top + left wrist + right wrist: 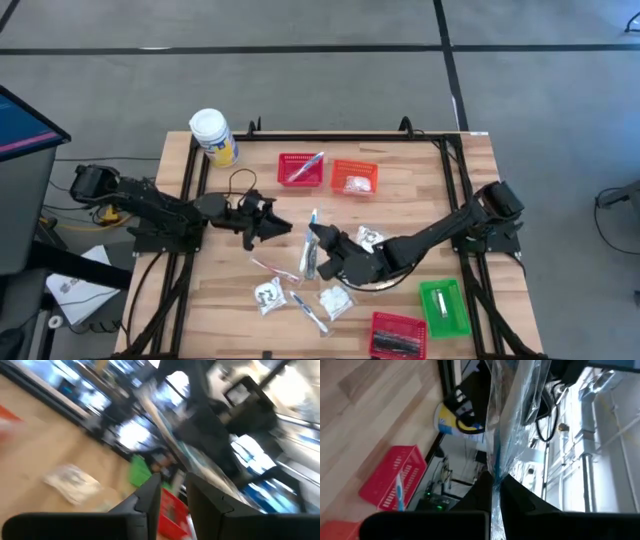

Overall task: Pick & Place Travel size toiletries
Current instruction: Put the blue toothbrush into the top red bin

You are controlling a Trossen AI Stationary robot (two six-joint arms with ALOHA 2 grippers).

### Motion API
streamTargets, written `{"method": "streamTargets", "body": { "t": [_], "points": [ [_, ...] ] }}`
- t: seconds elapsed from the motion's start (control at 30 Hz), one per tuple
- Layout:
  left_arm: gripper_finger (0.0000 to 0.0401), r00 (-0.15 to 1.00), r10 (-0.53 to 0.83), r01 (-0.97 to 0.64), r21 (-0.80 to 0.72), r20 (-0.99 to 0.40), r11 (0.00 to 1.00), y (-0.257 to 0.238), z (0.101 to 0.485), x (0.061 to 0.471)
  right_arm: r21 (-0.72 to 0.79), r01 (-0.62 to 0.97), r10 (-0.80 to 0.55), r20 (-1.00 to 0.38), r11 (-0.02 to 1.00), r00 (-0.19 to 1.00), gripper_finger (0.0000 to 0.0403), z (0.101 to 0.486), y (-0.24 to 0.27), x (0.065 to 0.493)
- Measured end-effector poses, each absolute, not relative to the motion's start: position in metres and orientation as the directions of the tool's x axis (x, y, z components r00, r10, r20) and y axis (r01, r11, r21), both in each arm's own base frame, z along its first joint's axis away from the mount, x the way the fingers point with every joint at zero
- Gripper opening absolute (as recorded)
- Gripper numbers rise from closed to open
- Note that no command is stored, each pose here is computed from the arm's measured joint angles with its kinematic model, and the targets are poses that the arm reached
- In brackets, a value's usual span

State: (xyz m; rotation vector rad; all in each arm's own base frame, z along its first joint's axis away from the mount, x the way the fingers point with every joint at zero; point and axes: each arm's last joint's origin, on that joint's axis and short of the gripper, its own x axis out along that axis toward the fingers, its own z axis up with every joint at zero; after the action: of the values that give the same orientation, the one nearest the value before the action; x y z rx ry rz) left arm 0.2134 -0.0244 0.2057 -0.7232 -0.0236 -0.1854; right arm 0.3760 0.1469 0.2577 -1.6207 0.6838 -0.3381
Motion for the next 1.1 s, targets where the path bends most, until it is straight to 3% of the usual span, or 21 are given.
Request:
{"method": "streamTargets", "body": {
  "t": [0.13, 0.27, 0.6, 0.87, 1.1],
  "points": [
    [0.0067, 0.951, -0.285, 0.287, -0.669, 0.115, 0.685, -0.03, 0.209, 0.212, -0.975, -0.216, -0.583, -0.142, -0.059, 0.8, 0.0008, 0.262, 0.154, 0.375],
    [0.0043, 0.945, -0.308, 0.298, -0.671, 0.109, 0.679, -0.034, 0.207, 0.212, -0.979, -0.196, -0.53, -0.137, -0.058, 0.837, 0.0008, 0.264, 0.159, 0.375],
    [0.0029, 0.994, -0.08, 0.112, -0.675, 0.079, 0.729, -0.027, 0.202, 0.216, -0.986, -0.136, -0.53, -0.063, -0.1, 0.846, 0.0008, 0.246, 0.149, 0.4],
    [0.0065, 0.987, -0.157, 0.139, -0.672, 0.034, 0.727, -0.028, 0.194, 0.213, -0.974, -0.083, -0.552, 0.049, -0.212, 0.832, 0.0008, 0.225, 0.144, 0.418],
    [0.0174, 0.979, -0.203, 0.171, -0.686, 0.034, 0.707, -0.029, 0.193, 0.211, -0.967, -0.036, -0.54, 0.109, -0.251, 0.834, 0.0008, 0.227, 0.151, 0.416]
  ]
}}
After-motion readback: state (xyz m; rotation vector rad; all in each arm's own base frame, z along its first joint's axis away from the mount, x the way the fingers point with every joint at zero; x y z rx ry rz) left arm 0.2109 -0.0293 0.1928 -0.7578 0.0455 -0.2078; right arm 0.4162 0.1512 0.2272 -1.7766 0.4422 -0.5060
